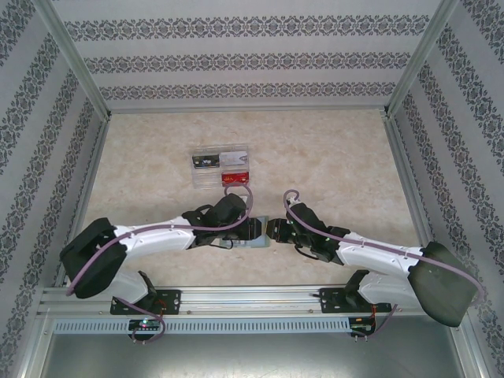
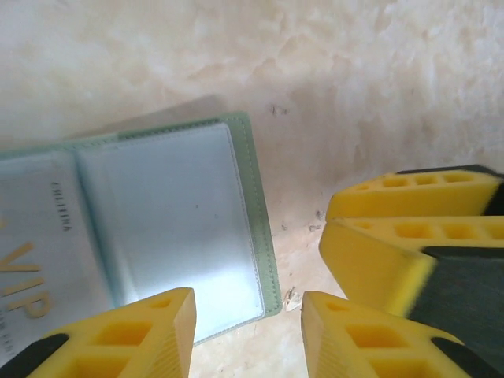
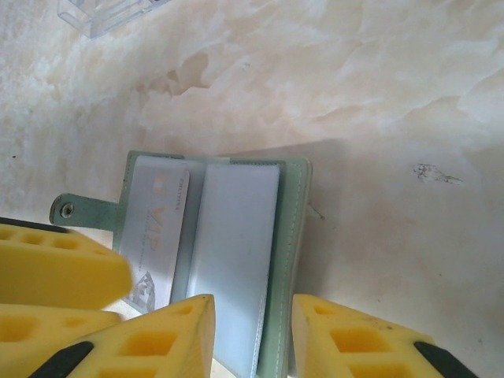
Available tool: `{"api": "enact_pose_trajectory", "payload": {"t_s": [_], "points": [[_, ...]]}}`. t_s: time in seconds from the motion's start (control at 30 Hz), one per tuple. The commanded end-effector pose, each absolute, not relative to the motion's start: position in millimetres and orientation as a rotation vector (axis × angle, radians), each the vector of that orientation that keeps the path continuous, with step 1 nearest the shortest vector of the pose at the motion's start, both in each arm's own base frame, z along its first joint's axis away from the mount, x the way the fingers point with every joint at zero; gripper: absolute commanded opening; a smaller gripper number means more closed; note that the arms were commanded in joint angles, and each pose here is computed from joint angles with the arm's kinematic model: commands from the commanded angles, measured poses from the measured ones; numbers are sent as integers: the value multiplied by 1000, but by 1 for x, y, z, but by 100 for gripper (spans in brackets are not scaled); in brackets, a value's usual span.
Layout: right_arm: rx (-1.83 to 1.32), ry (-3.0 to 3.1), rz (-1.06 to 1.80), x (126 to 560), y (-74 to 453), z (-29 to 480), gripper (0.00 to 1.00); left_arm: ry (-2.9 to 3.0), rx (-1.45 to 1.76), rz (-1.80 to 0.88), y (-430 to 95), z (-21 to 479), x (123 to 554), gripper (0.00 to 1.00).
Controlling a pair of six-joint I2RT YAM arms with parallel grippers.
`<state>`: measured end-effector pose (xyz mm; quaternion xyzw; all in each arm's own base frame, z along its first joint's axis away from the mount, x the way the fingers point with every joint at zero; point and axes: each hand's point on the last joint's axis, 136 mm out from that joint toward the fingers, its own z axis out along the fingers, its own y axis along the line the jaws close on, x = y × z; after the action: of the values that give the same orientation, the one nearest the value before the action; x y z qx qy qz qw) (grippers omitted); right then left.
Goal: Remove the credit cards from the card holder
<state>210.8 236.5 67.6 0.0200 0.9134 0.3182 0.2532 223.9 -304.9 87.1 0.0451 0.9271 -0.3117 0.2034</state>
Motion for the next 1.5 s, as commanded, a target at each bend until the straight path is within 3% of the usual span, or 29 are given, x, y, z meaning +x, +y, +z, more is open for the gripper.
{"api": "enact_pose_trajectory", "payload": {"t_s": [0.0,0.2,0.47,0.53,0.73,1.0,1.47], "points": [[19,2495,861,210,239,65,32,2608,114,-699,-273,80,221,38],[-30,2510,862,210,250,66,30,2656,2,-627,-236,59,225,32],[-49,2551,844,211,258,55,30,2679,-24,-649,-231,45,227,32],[-83,2535,854,211,263,60,26,2681,-25,-652,-231,42,228,32],[-145,2491,809,210,273,78,23,2691,-28,-649,-231,36,228,21],[-169,2478,943,209,300,84,15,2711,-53,-609,-223,27,225,20],[-73,2561,1073,214,330,55,16,2718,-81,-618,-219,21,221,20]]}}
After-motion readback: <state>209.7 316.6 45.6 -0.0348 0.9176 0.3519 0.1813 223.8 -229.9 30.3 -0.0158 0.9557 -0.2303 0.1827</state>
